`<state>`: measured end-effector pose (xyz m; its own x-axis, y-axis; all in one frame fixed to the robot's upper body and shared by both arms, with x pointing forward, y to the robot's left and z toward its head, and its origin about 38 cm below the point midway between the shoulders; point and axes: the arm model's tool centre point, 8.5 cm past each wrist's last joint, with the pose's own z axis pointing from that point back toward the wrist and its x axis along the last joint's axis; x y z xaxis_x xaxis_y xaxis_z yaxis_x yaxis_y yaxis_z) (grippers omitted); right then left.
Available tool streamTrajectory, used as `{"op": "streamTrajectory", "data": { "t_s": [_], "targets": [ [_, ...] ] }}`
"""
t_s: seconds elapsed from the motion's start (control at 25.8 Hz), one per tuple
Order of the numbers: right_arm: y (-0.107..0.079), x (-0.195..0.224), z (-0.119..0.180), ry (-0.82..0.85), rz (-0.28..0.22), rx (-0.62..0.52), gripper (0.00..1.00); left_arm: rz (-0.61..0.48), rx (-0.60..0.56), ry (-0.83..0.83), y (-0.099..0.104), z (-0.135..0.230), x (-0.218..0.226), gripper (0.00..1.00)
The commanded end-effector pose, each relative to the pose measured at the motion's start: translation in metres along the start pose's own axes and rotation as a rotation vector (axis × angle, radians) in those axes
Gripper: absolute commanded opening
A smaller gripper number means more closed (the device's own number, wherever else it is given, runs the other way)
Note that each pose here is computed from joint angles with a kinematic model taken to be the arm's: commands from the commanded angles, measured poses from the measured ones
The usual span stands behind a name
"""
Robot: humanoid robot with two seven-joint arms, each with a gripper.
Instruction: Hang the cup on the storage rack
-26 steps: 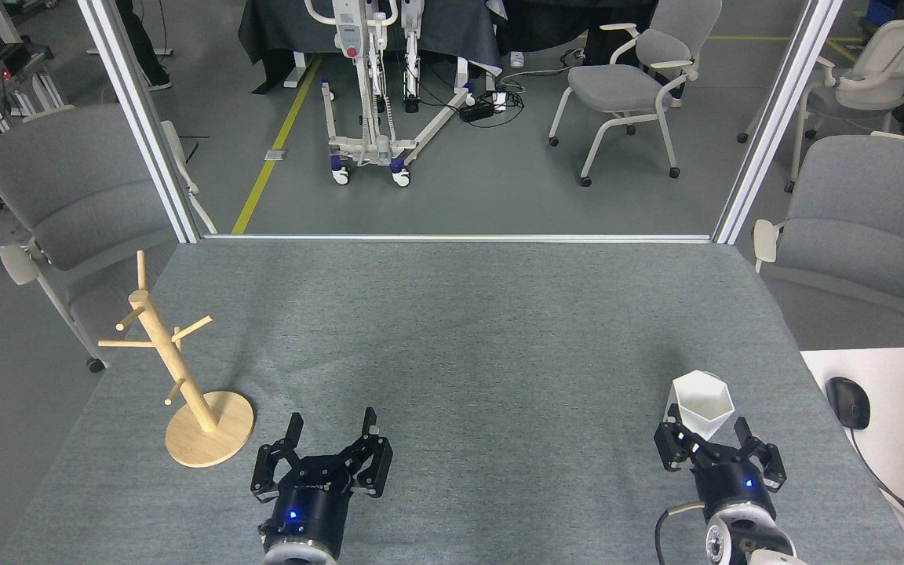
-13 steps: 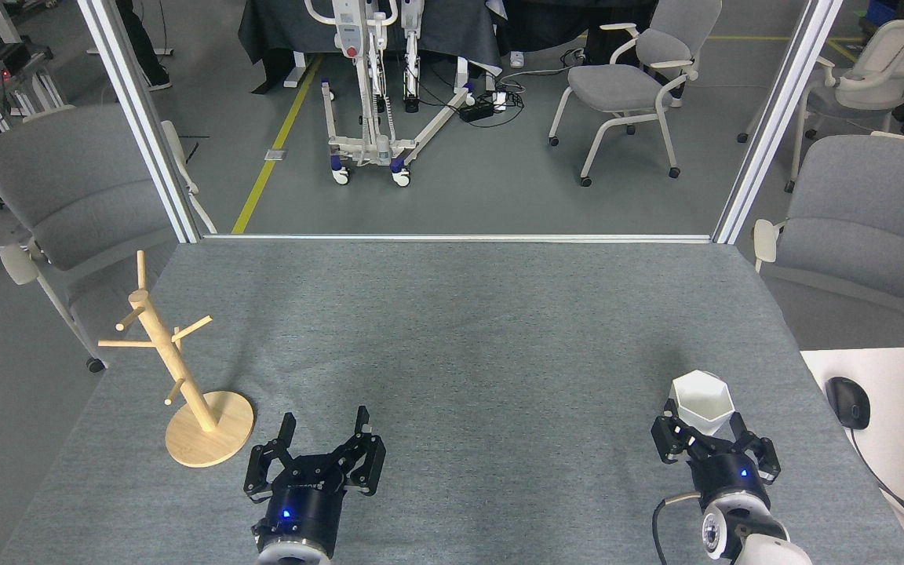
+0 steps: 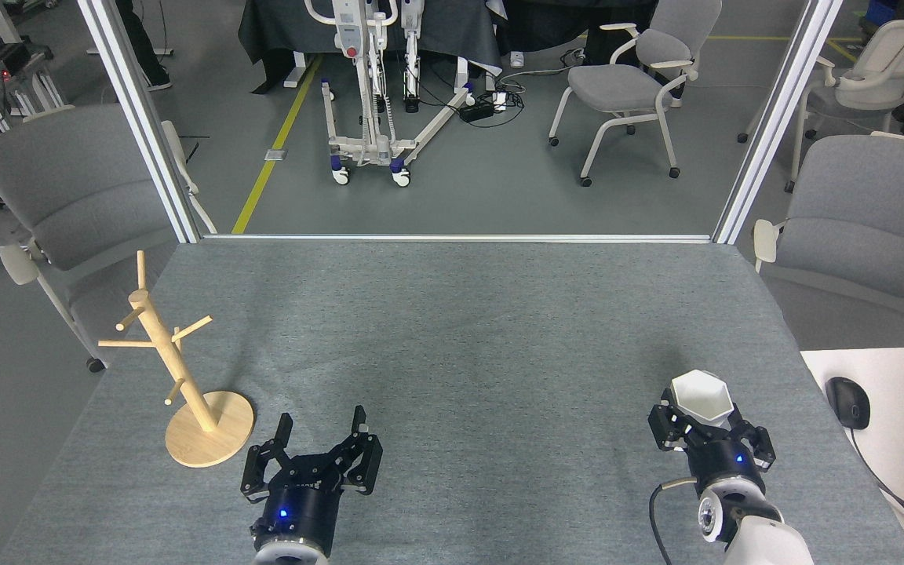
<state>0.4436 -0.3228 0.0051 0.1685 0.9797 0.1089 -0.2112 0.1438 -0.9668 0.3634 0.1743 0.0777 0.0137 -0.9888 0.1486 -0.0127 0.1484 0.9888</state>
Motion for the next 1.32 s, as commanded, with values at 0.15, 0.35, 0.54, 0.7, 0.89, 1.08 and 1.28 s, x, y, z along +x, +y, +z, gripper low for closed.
{"op": "streamTrajectory", "data": {
  "t_s": [0.15,0.35,0.54,0.7,0.89,1.08,1.28],
  "targets": [
    [0.006,0.001,-0.002,0.002,0.005,0.027,1.0,0.001,0.003,0.013,0.0,0.0,-0.004,0.99],
    [0.0,-0.002,-0.01,0.005,0.006,0.029,1.0,0.0,-0.001,0.016,-0.001,-0.001,-0.005,0.99],
    [-0.006,-0.004,-0.015,0.007,0.008,0.026,1.0,-0.001,-0.001,0.019,-0.001,-0.001,-0.006,0.99],
    [-0.005,-0.004,-0.015,0.007,0.011,0.028,1.0,0.002,0.004,0.02,0.0,-0.002,-0.007,1.0],
    [-0.005,-0.004,-0.015,0.007,0.011,0.028,0.95,0.004,0.01,0.024,0.004,-0.003,-0.007,1.0],
    [-0.005,-0.003,-0.015,-0.001,0.012,0.03,0.33,0.007,0.036,0.009,0.013,-0.009,-0.002,0.99],
    [-0.004,-0.005,-0.014,-0.003,0.014,0.038,0.13,0.005,0.069,-0.011,0.026,-0.02,0.003,0.99]
  ]
}}
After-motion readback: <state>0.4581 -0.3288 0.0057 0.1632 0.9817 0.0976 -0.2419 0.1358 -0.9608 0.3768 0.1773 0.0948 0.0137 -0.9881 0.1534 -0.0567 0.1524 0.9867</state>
